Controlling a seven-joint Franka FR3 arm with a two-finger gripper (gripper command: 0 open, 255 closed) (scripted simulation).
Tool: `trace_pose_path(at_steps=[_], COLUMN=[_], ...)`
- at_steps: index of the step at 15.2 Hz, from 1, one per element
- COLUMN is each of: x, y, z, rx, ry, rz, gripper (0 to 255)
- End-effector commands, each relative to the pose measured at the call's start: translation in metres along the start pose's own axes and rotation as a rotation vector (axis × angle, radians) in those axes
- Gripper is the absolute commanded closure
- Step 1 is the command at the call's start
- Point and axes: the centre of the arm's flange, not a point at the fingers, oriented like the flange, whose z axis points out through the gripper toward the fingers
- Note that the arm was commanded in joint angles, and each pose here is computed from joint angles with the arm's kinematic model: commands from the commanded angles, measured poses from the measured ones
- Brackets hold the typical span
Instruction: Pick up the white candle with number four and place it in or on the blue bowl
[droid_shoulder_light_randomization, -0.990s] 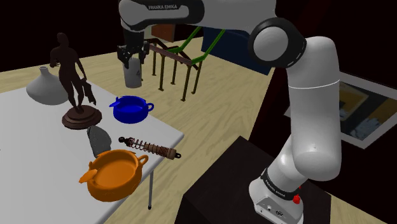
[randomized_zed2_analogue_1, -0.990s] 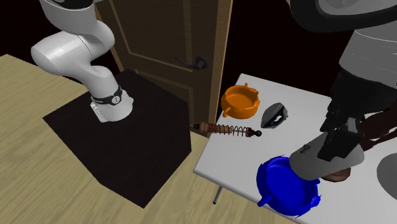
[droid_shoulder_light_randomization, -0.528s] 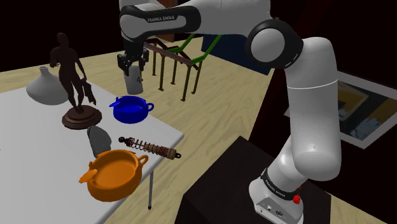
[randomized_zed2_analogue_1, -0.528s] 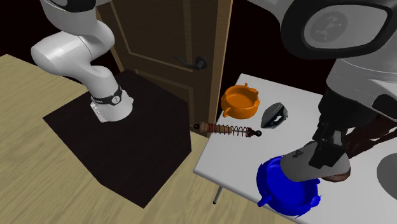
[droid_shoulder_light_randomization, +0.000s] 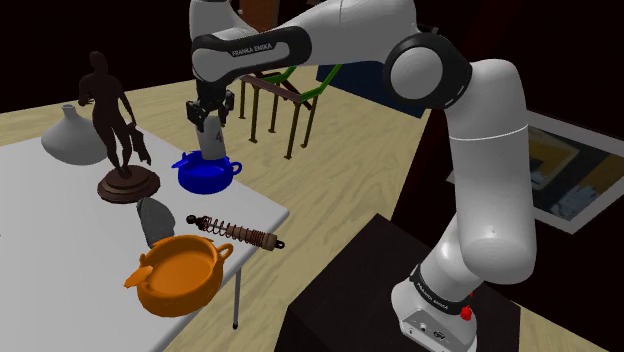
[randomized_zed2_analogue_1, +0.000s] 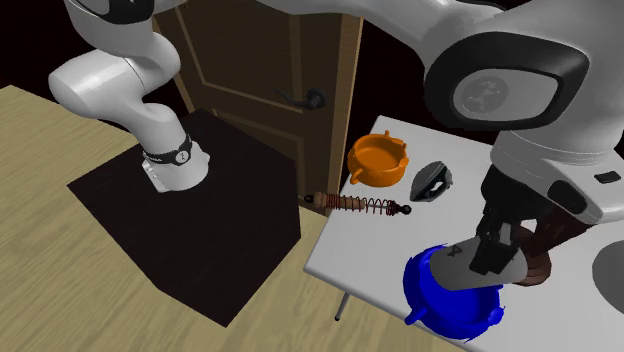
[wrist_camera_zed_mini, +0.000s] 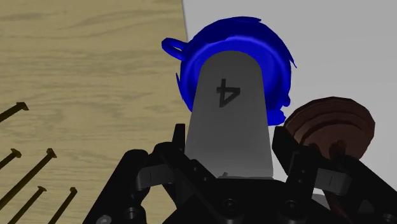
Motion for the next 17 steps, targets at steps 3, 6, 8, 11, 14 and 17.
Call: trace_pose_path(at_steps=[3,6,8,11,14,17], x=[-0.003,-0.003,-0.003,-0.003,-0.003,-0.003], y=[-0.003,-0.003,-0.003,-0.003,-0.003,-0.003], z=[0.021,0.021,0.021,0.021,0.021,0.021], rx=[0.000,0.000,0.000,0.000,0.000,0.000], ry=[0.001,0.001,0.001,0.001,0.001,0.001], rz=[0.000,0.000,0.000,0.000,0.000,0.000], gripper=[255,255,255,255,0,0])
